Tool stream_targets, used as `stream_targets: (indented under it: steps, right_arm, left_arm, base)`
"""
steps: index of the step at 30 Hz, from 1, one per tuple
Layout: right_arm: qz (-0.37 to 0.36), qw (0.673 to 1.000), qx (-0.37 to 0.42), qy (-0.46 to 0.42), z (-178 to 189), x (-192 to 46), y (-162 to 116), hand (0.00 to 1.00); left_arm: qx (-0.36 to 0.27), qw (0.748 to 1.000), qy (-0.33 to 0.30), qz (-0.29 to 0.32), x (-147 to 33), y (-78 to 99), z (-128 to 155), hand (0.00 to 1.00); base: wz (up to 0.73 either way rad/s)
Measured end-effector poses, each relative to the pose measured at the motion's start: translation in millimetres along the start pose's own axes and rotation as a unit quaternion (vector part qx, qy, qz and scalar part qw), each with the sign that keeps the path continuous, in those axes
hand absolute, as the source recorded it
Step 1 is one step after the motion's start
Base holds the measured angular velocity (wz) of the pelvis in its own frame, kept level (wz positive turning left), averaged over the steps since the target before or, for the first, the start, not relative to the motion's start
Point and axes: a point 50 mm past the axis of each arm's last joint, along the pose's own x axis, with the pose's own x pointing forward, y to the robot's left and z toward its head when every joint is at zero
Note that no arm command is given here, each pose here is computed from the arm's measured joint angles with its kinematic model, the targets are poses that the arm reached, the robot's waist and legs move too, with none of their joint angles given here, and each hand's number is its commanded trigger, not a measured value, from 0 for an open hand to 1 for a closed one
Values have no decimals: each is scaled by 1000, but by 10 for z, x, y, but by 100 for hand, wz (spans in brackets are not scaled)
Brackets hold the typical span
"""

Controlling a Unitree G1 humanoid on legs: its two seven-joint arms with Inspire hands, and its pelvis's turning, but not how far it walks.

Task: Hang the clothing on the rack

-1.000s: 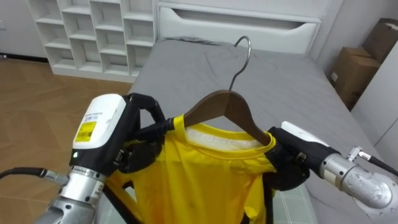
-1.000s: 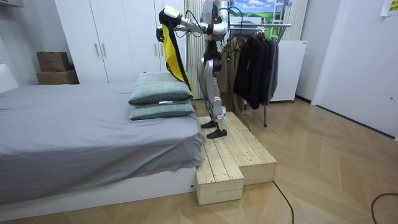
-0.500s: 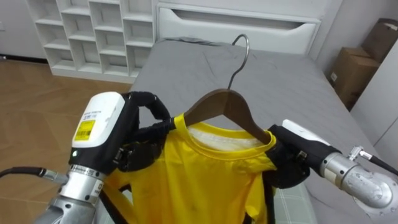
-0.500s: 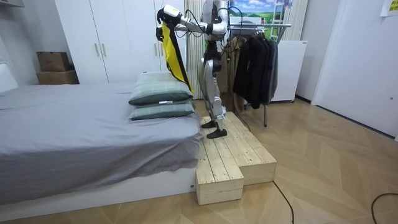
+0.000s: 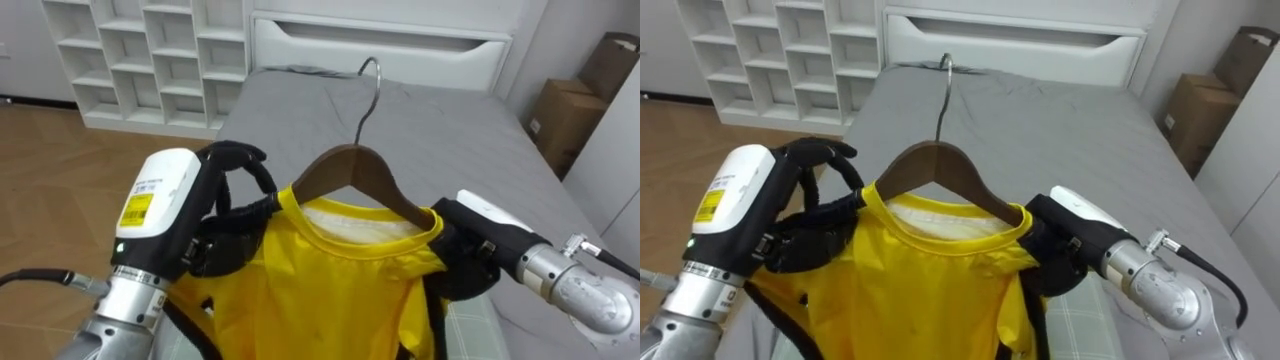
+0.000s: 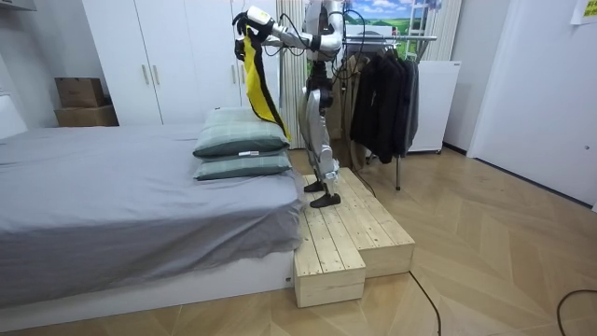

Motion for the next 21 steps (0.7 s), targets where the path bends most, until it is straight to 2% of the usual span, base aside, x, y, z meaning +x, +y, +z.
stream_targets:
  steps: [14, 21]
  right_arm:
    - [-9, 1000, -7, 10, -36, -18, 18, 100]
    - [-9, 998, -17, 62, -236, -87, 33, 100]
  left_arm:
    - [-11, 1000, 11, -3, -47, -18, -27, 0]
    - [-14, 1000, 15, 1, -49, 0, -40, 0]
  base:
    - [2]
    - [0]
